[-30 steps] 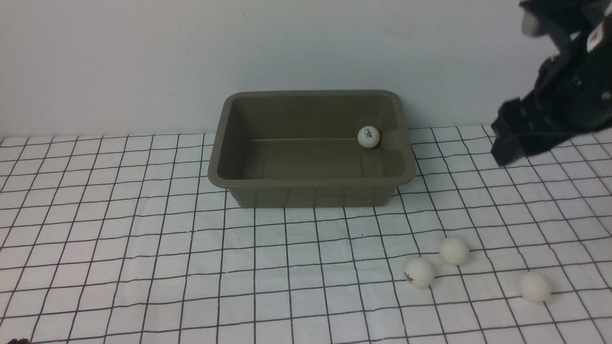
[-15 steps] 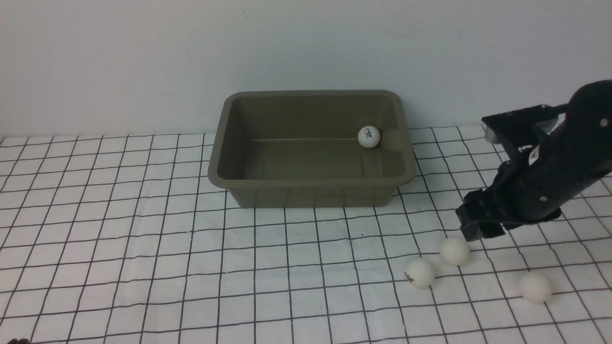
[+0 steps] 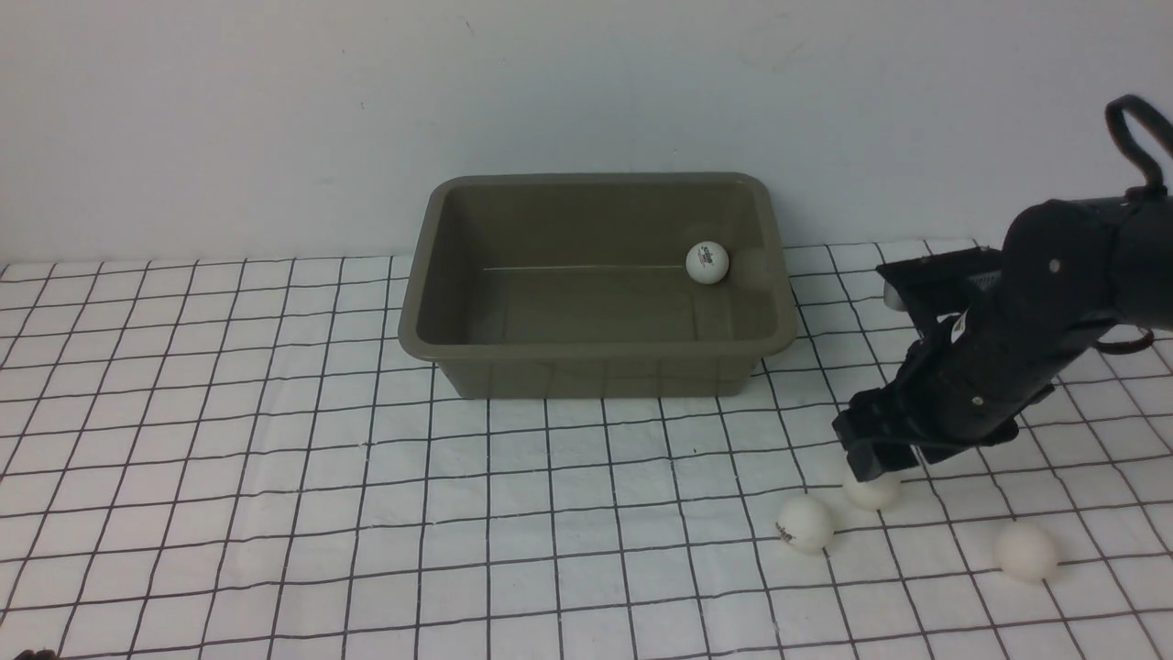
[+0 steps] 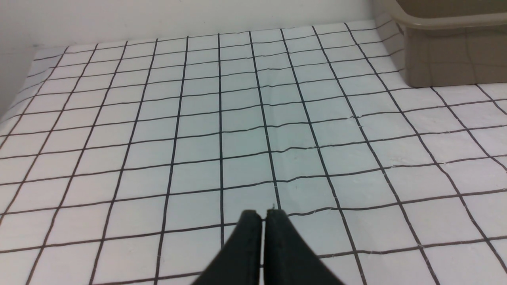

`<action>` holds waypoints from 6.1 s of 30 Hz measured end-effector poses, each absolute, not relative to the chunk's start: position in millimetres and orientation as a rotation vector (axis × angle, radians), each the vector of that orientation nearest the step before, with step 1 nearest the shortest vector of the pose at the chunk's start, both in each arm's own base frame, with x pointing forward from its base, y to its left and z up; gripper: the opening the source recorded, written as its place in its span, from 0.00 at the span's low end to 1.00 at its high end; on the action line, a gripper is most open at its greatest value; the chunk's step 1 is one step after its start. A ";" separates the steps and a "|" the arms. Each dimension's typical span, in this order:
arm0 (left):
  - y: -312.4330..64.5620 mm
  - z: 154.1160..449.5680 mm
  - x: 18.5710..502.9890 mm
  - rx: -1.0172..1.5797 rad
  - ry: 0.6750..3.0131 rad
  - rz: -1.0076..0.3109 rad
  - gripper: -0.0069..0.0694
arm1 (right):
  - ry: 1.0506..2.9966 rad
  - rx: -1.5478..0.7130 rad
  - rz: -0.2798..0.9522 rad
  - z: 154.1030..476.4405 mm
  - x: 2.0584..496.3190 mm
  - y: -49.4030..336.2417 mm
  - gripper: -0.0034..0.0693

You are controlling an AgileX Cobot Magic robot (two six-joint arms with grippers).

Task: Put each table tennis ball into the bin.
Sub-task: Use the right arm to clamp the table tennis ball closest to it, then use the right arm to put the table tennis ball into the box, then use the right arm to clamp the table tennis ball closest to it

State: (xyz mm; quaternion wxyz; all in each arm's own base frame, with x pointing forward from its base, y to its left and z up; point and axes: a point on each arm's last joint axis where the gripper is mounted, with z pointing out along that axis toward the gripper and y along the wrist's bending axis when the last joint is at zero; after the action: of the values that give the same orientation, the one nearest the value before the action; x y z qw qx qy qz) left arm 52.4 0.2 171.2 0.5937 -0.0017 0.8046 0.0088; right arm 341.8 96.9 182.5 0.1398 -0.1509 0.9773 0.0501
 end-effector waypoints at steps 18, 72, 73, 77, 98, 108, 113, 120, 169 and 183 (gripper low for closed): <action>0.2 171.2 52.4 -0.004 1.870 0.021 0.08 | 2.894 -0.437 0.152 154.0 358.3 102.1 0.68; 0.2 171.2 52.4 -0.004 1.870 0.021 0.08 | 2.600 -0.640 0.396 264.6 463.8 196.9 0.69; 0.2 171.2 52.4 -0.004 1.870 0.021 0.08 | 2.584 -0.635 0.397 273.5 461.8 196.1 0.69; 0.2 171.2 52.4 -0.004 1.870 0.021 0.08 | 2.490 -0.627 0.353 326.7 442.2 185.4 0.69; 0.2 171.2 52.4 -0.004 1.870 0.021 0.08 | 2.741 -0.596 0.209 260.0 327.5 130.6 0.69; 0.2 171.2 52.4 -0.004 1.870 0.021 0.08 | 2.775 -0.604 0.317 219.7 328.4 141.7 0.69; 0.2 171.2 52.4 -0.004 1.870 0.021 0.08 | 2.813 -0.633 0.324 199.2 331.1 151.8 0.69; 0.2 171.2 52.4 -0.004 1.870 0.021 0.08 | 2.858 -0.651 0.295 181.3 333.6 154.2 0.69; 0.2 171.2 52.4 -0.004 1.870 0.021 0.08 | 2.913 -0.669 0.244 159.4 337.0 152.9 0.69; 0.2 171.2 52.4 -0.004 1.870 0.021 0.08 | 2.966 -0.652 0.266 145.6 336.7 154.7 0.65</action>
State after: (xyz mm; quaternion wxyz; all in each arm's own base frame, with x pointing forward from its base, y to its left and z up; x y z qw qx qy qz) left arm 52.4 0.2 171.2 0.5937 -0.0017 0.8046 0.0088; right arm 336.7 154.7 145.6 0.0465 -0.2137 0.9719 0.0872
